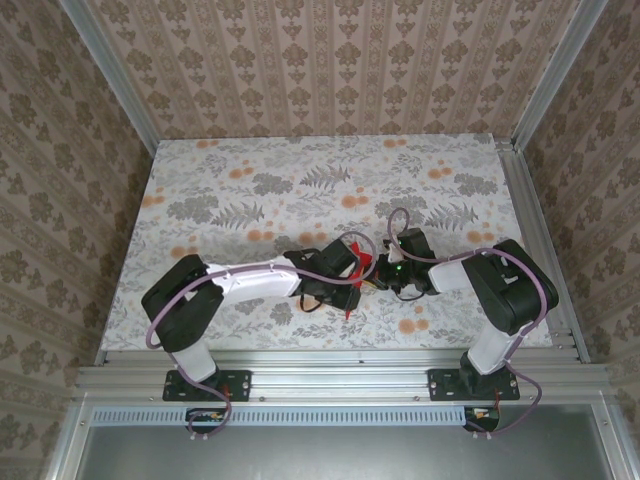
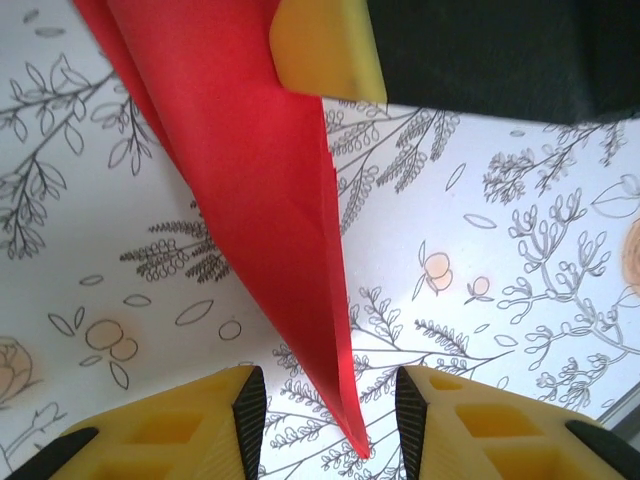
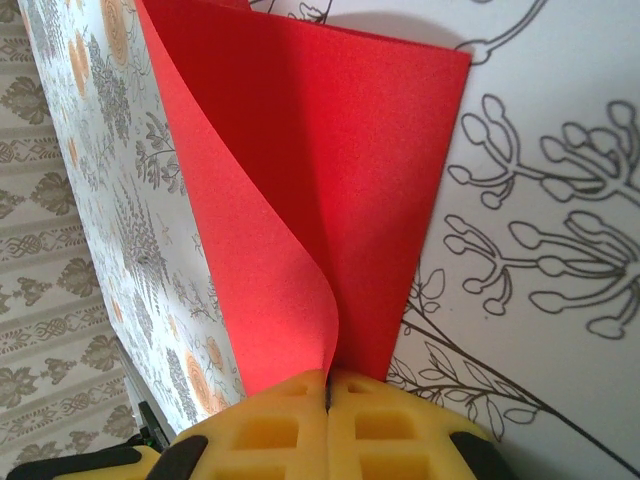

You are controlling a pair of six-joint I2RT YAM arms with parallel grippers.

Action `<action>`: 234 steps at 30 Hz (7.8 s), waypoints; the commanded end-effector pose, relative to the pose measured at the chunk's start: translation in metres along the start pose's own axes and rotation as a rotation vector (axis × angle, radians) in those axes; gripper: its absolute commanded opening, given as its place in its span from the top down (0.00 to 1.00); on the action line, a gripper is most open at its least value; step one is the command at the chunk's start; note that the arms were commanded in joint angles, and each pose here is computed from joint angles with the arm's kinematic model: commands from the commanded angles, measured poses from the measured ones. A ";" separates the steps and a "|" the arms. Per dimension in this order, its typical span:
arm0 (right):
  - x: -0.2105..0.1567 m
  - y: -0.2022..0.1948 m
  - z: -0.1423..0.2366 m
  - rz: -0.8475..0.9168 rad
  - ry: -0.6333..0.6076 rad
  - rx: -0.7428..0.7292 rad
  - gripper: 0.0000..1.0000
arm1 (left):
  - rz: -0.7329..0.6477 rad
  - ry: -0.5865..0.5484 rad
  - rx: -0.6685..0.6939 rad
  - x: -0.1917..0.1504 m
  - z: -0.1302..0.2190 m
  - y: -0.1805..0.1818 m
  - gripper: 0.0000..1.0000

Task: Fold a paper plane with a square sheet of paper (pick it up from the middle)
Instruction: Fold the wing for the fifth time at the center of the table.

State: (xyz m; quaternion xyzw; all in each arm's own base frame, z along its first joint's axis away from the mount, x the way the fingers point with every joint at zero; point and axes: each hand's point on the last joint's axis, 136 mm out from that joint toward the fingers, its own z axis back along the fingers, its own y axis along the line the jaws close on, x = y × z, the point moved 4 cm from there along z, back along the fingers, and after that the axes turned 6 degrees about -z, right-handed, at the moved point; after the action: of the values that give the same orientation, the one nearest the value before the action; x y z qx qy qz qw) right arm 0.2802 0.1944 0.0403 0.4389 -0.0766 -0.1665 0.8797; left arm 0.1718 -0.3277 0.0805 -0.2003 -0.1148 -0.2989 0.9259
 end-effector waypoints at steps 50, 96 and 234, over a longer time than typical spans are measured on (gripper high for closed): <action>0.008 -0.007 0.008 0.060 -0.022 -0.165 1.00 | -0.212 0.204 0.358 -0.035 -0.024 0.033 0.72; 0.000 -0.043 -0.003 0.000 0.003 -0.322 1.00 | 0.084 -0.128 -0.122 0.012 0.009 0.009 0.82; 0.010 -0.018 0.018 -0.017 -0.056 -0.227 0.86 | -0.024 0.086 0.153 -0.038 -0.045 0.044 0.85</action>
State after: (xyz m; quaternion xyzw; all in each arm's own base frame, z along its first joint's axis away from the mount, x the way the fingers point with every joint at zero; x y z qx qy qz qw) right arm 0.2867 0.1827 0.0423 0.3735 -0.0812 -0.1709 0.9081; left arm 0.1931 -0.3210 0.0527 -0.1770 -0.1608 -0.2831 0.9288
